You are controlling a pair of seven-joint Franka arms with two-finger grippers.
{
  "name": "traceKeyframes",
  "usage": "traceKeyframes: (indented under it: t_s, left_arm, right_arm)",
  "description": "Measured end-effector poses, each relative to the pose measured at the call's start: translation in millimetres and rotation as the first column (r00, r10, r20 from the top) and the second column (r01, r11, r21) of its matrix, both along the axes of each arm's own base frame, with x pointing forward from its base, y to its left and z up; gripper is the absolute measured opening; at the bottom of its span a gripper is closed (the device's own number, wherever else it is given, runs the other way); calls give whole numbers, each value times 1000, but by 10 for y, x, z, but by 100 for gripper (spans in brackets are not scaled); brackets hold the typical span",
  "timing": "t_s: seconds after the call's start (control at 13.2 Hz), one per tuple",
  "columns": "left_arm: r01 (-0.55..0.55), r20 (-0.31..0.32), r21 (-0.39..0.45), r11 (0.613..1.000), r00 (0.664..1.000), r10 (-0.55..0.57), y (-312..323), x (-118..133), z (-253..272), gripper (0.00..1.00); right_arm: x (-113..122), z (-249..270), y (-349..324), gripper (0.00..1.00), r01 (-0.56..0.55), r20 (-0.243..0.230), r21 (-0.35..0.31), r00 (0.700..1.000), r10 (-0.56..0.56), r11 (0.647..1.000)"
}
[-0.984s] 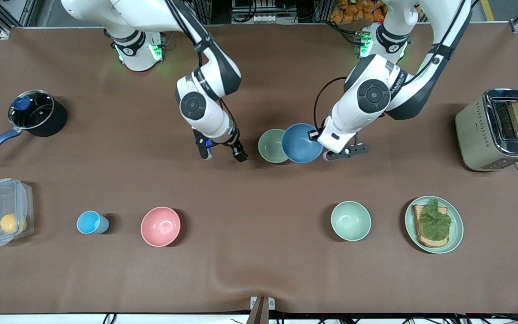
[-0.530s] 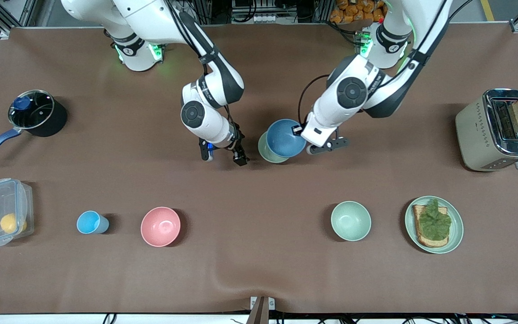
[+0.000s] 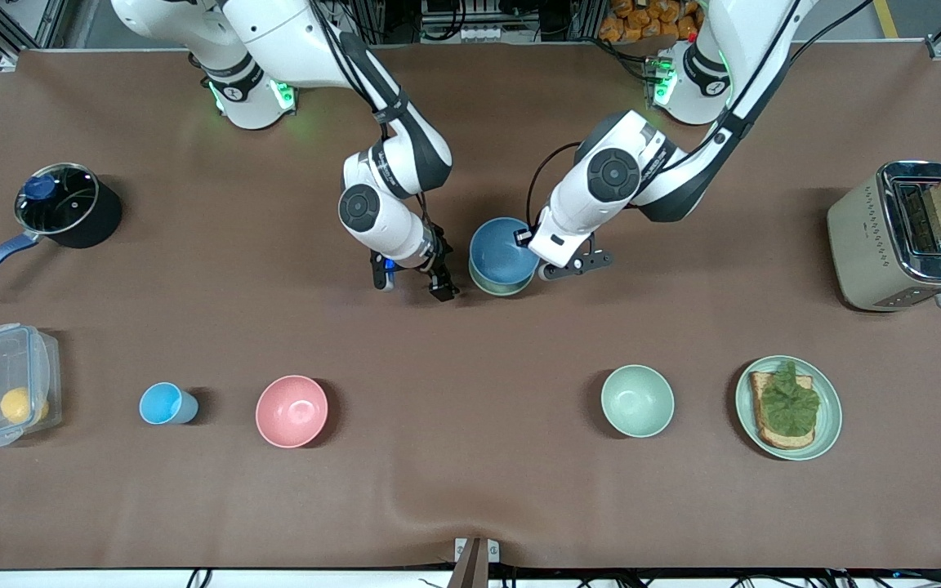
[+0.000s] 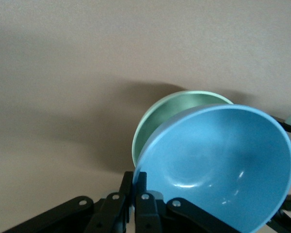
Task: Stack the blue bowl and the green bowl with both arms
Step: 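Lower the blue bowl into the green bowl with the left gripper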
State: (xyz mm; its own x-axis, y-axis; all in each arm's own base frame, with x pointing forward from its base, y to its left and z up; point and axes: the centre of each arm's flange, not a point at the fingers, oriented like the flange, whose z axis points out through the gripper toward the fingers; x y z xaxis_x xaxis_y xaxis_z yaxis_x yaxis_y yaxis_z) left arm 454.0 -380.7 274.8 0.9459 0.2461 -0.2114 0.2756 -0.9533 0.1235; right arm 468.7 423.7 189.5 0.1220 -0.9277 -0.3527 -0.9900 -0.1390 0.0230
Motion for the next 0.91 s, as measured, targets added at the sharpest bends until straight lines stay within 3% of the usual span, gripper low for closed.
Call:
traceKeyframes:
  t_s: [0.91]
  left_arm:
    - [-4,-2,-24,1000,1000,4,-20,30,-289,5]
  right_arm:
    - [-15,1,20,100,7,0,7,1000,-7,1000]
